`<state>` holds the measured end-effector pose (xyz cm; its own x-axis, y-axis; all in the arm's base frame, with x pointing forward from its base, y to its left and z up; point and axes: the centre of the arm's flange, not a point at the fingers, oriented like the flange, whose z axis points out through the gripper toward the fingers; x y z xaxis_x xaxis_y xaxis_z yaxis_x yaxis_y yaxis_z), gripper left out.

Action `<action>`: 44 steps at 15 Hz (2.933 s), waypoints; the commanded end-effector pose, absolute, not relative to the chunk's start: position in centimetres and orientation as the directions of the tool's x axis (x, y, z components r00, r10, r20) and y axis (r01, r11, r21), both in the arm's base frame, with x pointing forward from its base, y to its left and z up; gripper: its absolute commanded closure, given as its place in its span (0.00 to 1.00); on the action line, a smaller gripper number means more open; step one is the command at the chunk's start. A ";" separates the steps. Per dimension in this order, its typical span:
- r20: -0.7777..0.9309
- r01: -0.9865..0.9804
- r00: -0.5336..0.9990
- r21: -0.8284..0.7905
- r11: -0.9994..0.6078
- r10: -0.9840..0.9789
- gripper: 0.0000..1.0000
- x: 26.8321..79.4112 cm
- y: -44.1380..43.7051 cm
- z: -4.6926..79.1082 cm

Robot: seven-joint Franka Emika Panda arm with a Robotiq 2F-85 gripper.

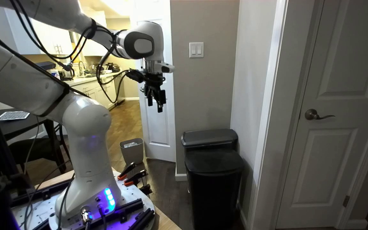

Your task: Open the lid of the black bin

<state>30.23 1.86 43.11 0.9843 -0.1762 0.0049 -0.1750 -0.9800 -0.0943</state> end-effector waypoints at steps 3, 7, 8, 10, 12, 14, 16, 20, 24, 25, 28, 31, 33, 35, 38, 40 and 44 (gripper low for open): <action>0.075 -0.180 0.979 -0.131 -0.975 -0.190 0.00 38.1 -1.8 39.9; 0.111 -0.204 0.966 -0.218 -0.954 -0.232 0.00 44.1 -4.9 35.7; 0.107 -0.208 0.965 -0.249 -0.946 -0.240 0.00 45.5 -5.6 34.5; 0.094 -0.225 0.960 -0.296 -0.928 -0.263 0.00 47.9 -6.5 31.9; 0.072 -0.238 0.958 -0.347 -0.907 -0.279 0.00 50.3 -6.8 29.6; 0.055 -0.247 0.955 -0.394 -0.885 -0.291 0.00 52.4 -7.0 27.5; 0.043 -0.259 0.951 -0.428 -0.866 -0.305 0.00 54.2 -7.3 25.6; 0.012 -0.297 0.940 -0.459 -0.837 -0.340 0.00 56.8 -8.9 21.8; -0.006 -0.335 0.929 -0.434 -0.836 -0.369 0.00 56.6 -9.3 20.9; -0.010 -0.340 0.928 -0.436 -0.834 -0.373 0.00 56.8 -9.6 20.5; -0.009 -0.338 0.928 -0.438 -0.833 -0.372 0.00 57.2 -9.6 20.3; -0.009 -0.336 0.929 -0.439 -0.833 -0.370 0.00 57.3 -9.5 20.3; -0.009 -0.336 0.929 -0.439 -0.833 -0.370 0.00 57.3 -9.5 20.3; -0.026 -0.332 0.932 -0.454 -0.827 -0.361 0.00 57.7 -9.8 18.7; -0.067 -0.346 0.929 -0.504 -0.791 -0.363 0.00 59.8 -10.4 15.2; -0.097 -0.376 0.917 -0.530 -0.760 -0.386 0.00 61.3 -11.2 12.7; -0.136 -0.437 0.886 -0.565 -0.699 -0.444 0.00 63.1 -14.0 8.1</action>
<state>60.78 -11.96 11.31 0.8997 -0.4202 -0.1185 -0.4182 -0.7516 -0.5102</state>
